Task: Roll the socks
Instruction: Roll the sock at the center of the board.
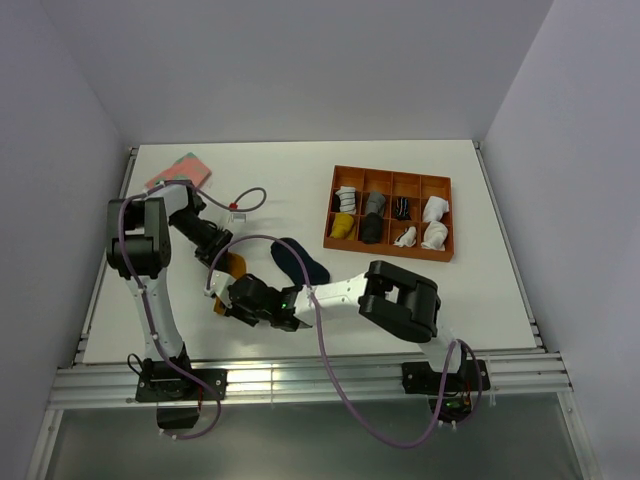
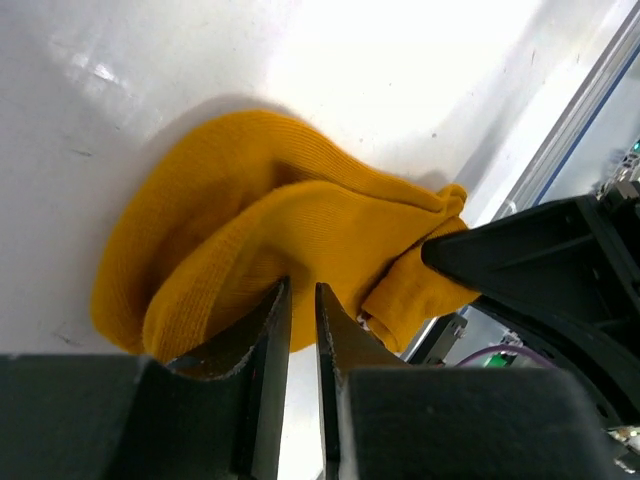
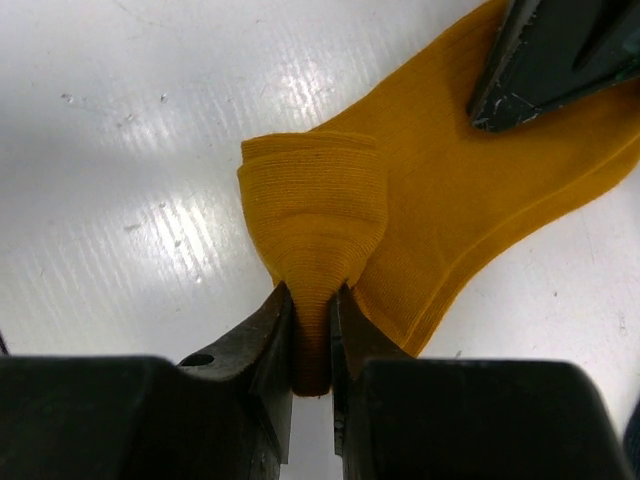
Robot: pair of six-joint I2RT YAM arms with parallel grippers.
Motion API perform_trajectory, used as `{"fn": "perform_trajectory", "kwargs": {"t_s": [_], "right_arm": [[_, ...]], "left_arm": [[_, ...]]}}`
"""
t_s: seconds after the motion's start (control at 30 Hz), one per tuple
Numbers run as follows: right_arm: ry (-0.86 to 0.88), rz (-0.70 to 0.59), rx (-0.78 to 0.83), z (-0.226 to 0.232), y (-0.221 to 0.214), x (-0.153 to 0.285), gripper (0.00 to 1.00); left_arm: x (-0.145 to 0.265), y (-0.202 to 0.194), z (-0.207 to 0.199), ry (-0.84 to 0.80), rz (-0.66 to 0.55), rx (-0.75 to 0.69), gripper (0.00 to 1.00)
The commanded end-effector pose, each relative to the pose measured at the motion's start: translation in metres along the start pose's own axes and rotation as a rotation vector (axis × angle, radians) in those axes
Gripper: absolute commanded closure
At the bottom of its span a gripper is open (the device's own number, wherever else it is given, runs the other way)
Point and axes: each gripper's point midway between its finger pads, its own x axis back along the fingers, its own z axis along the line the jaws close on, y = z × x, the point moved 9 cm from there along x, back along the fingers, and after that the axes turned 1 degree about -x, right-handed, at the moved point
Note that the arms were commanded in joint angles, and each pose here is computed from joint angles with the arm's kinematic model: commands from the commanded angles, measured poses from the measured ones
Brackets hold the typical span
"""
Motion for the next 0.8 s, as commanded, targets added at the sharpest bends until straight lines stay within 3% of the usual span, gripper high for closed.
{"fn": "perform_trajectory", "kwargs": {"t_s": [0.0,0.27,0.4,0.77], "right_arm": [[0.079,0.068,0.014,0.000,0.000,0.014,1.00],[0.382,0.111,-0.018,0.016,0.012,0.028,1.00],[0.519,0.155,-0.101,0.001,0.015,0.021,1.00],[0.477,0.314,-0.255,-0.028,-0.008,-0.005,1.00]], "left_arm": [[0.000,0.006,0.004,0.020,-0.010,0.017,0.80],[0.002,0.011,0.004,0.027,-0.001,0.012,0.83],[-0.004,0.016,-0.003,0.034,0.025,-0.017,0.85],[-0.003,0.020,-0.011,0.044,0.006,-0.052,0.85]]}}
